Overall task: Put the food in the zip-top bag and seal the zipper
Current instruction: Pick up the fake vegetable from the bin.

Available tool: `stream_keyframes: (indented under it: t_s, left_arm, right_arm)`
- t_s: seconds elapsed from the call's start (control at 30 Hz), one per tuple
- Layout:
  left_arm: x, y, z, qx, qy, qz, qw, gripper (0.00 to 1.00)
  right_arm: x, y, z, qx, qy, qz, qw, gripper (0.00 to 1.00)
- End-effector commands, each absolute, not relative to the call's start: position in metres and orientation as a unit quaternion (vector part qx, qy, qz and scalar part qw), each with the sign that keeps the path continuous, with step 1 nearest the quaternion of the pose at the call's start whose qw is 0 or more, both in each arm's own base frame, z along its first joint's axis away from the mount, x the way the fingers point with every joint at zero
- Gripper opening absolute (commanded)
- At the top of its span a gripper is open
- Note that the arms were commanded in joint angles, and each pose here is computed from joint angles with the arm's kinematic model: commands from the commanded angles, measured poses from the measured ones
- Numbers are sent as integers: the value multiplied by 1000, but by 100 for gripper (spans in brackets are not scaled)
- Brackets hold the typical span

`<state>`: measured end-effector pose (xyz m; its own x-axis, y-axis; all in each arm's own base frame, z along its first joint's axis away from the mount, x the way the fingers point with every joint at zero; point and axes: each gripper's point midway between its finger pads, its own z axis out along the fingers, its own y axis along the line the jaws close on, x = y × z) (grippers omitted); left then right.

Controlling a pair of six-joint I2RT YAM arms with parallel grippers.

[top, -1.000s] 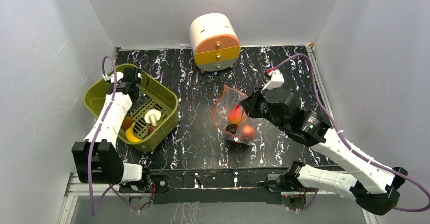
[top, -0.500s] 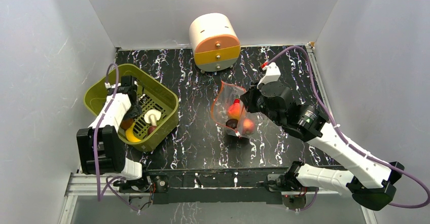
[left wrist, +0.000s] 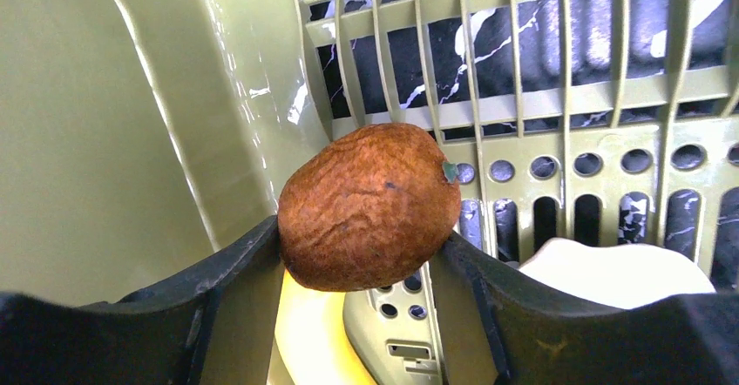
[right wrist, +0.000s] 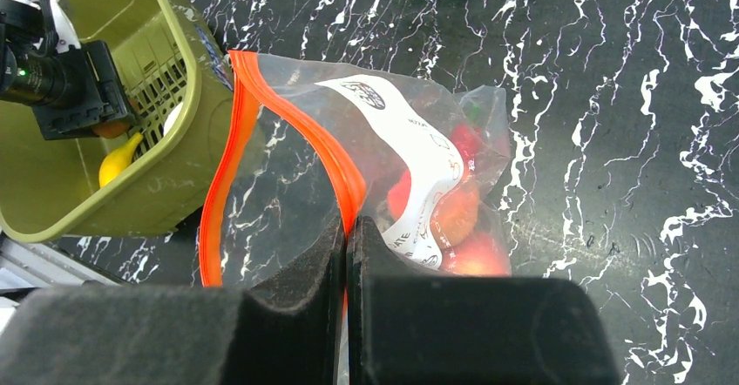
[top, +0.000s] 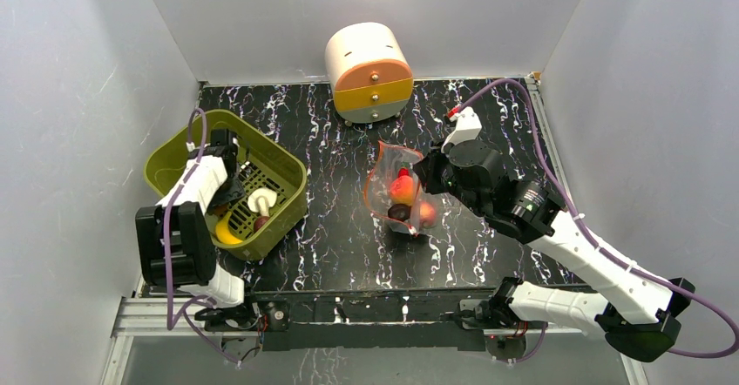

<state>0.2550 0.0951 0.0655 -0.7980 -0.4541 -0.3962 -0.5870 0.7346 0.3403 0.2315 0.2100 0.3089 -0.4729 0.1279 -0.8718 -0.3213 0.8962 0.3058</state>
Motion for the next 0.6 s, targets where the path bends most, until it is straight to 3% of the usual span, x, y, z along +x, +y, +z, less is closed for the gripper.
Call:
stream_keyframes:
  t_s: [0.0,0.33,0.57]
  left_arm:
    - [265,95,95,-287,914,215,188,32]
    - [264,83,142,-284,899,173,286,33]
    - [270,52,184,-267,882,89,378,34]
  right_arm:
    - [236,215,338,-33,800,259,540,0]
    - [235,222,312,15,824,271,498,0]
    - [245,235,312,31,814,287,504,0]
